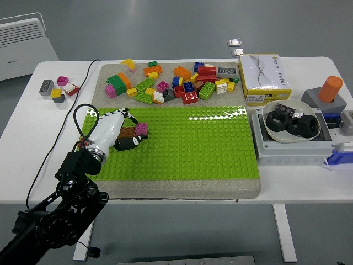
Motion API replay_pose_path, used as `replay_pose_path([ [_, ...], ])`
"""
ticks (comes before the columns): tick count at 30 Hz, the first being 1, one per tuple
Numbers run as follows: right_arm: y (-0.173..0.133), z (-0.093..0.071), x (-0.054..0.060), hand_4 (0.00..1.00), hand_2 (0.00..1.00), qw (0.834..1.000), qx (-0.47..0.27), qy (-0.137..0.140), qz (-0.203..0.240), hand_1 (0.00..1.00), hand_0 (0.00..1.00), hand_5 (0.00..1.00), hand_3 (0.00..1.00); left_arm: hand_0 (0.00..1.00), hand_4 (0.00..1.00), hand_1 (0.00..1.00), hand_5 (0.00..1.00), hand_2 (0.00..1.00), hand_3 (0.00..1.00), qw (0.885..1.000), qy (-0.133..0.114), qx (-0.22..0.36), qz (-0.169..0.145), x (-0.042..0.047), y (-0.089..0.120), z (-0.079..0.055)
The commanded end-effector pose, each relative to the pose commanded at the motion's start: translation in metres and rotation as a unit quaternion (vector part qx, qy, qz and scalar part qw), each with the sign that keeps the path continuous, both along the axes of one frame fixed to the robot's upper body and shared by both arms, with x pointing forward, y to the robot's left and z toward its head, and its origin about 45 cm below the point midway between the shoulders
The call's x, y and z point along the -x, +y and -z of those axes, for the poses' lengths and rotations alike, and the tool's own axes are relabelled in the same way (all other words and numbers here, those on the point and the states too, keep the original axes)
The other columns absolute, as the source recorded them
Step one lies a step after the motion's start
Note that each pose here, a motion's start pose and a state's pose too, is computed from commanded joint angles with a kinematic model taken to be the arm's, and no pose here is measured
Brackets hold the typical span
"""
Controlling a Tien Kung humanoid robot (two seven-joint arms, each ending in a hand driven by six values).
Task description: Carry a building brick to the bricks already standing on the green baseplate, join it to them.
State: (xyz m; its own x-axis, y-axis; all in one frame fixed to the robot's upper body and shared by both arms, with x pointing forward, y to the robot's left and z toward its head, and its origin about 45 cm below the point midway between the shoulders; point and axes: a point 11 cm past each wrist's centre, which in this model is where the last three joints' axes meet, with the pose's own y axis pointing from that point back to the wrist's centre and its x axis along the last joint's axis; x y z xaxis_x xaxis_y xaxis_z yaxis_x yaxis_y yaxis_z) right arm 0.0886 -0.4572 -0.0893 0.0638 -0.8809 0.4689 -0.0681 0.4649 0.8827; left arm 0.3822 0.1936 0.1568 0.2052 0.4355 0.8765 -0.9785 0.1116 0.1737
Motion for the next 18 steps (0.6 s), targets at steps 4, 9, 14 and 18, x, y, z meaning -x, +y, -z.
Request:
replay_pose_path([
  [4, 0.002, 0.001, 0.0, 0.827, 0.759, 1.0, -0.001, 0.0, -0.002, 0.641, 0.52, 0.906, 0.775, 0.943, 0.754, 0.914, 0.29, 0.914, 0.589, 1.0, -0.009, 0.02, 0.005, 0.0035, -0.004, -0.009],
  [9, 0.007, 0.003, -0.002, 0.826, 0.756, 1.0, -0.007, -0.001, -0.004, 0.641, 0.52, 0.905, 0.775, 0.938, 0.739, 0.896, 0.278, 0.895, 0.586, 0.998, -0.032, 0.055, 0.0, 0.0139, 0.004, -0.021],
  [14, 0.011, 0.005, 0.003, 0.826, 0.756, 1.0, -0.011, 0.001, -0.001, 0.641, 0.52, 0.905, 0.775, 0.938, 0.739, 0.896, 0.278, 0.895, 0.586, 0.99, -0.076, 0.117, -0.021, 0.0323, 0.037, -0.035],
  [18, 0.015, 0.007, 0.007, 0.825, 0.759, 1.0, -0.003, 0.002, -0.001, 0.642, 0.52, 0.906, 0.777, 0.847, 0.731, 0.779, 0.251, 0.789, 0.626, 0.984, -0.089, 0.154, -0.029, 0.0491, 0.059, -0.033],
])
